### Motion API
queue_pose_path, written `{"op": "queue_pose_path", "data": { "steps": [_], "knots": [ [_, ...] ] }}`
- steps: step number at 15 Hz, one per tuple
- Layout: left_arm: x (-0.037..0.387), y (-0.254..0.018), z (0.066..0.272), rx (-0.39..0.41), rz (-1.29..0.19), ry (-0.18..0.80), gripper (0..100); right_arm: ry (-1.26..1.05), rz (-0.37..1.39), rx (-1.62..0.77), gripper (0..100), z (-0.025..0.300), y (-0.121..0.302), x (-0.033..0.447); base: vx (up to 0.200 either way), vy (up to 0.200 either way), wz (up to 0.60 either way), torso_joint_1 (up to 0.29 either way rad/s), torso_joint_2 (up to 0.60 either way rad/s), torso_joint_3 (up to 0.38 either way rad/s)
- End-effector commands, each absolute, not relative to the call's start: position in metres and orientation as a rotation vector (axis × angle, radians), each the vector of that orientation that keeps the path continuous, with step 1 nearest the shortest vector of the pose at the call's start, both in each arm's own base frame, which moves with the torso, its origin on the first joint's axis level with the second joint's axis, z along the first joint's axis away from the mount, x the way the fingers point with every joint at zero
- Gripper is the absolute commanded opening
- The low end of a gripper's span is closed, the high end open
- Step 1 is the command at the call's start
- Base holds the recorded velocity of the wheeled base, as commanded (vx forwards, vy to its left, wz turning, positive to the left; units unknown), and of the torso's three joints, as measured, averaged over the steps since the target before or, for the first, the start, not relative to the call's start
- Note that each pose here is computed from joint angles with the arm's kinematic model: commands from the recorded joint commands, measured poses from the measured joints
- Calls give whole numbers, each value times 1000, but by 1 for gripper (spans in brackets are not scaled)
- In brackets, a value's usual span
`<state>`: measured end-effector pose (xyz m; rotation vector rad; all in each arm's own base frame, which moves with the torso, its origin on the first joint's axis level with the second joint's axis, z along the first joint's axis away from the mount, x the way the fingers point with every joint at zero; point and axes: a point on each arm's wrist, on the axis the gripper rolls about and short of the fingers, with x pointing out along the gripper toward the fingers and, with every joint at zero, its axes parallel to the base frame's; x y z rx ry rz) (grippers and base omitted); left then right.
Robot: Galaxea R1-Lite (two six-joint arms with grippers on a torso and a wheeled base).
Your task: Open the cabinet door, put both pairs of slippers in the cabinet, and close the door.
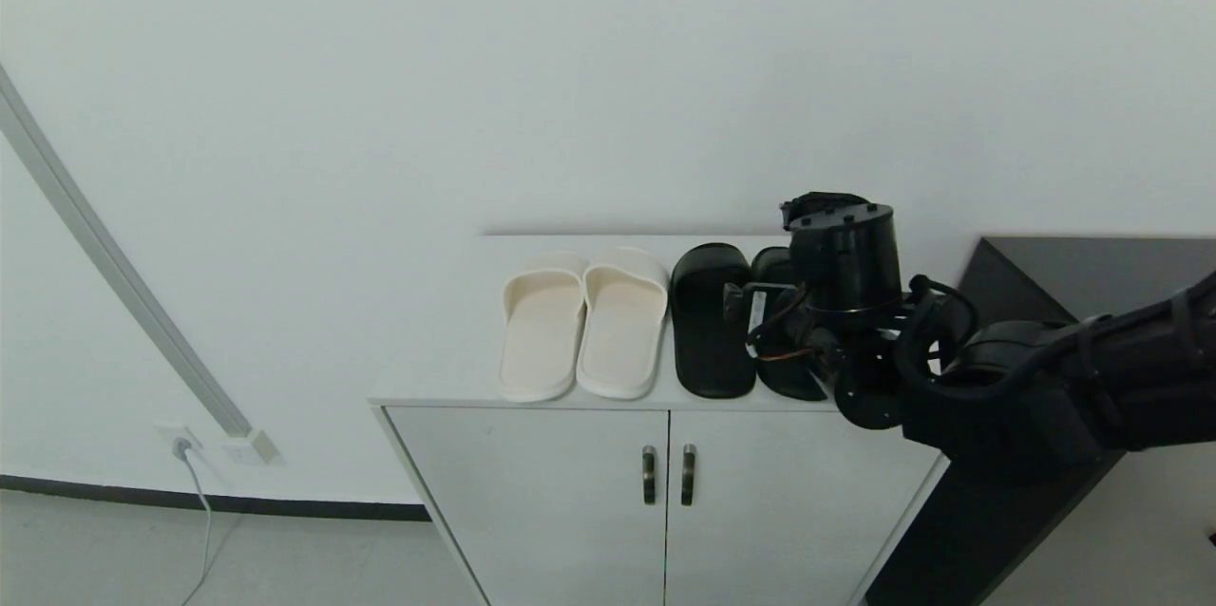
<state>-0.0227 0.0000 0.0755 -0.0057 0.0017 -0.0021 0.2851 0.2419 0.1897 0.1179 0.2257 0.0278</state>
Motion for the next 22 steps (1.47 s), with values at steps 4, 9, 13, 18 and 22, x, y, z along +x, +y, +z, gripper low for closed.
{"op": "queue_pose_path", "data": {
  "steps": [4, 9, 13, 18, 22],
  "knots": [
    [-23, 0, 76, -6, -2, 2, 0, 239, -4, 68, 100, 164, 258, 326, 0, 0, 0, 0, 0, 0],
    [-23, 0, 76, -6, -2, 0, 0, 206, -39, 34, 100, 161, 258, 360, 0, 0, 0, 0, 0, 0],
    [-23, 0, 76, -6, -2, 2, 0, 187, -50, 29, 100, 156, 263, 379, 0, 0, 0, 0, 0, 0],
    [-23, 0, 76, -8, -2, 2, 0, 174, -57, 39, 0, 159, 263, 384, 0, 0, 0, 0, 0, 0],
    [-23, 0, 76, -8, -2, 2, 0, 167, -62, 41, 0, 164, 261, 381, 0, 0, 0, 0, 0, 0]
  ]
}}
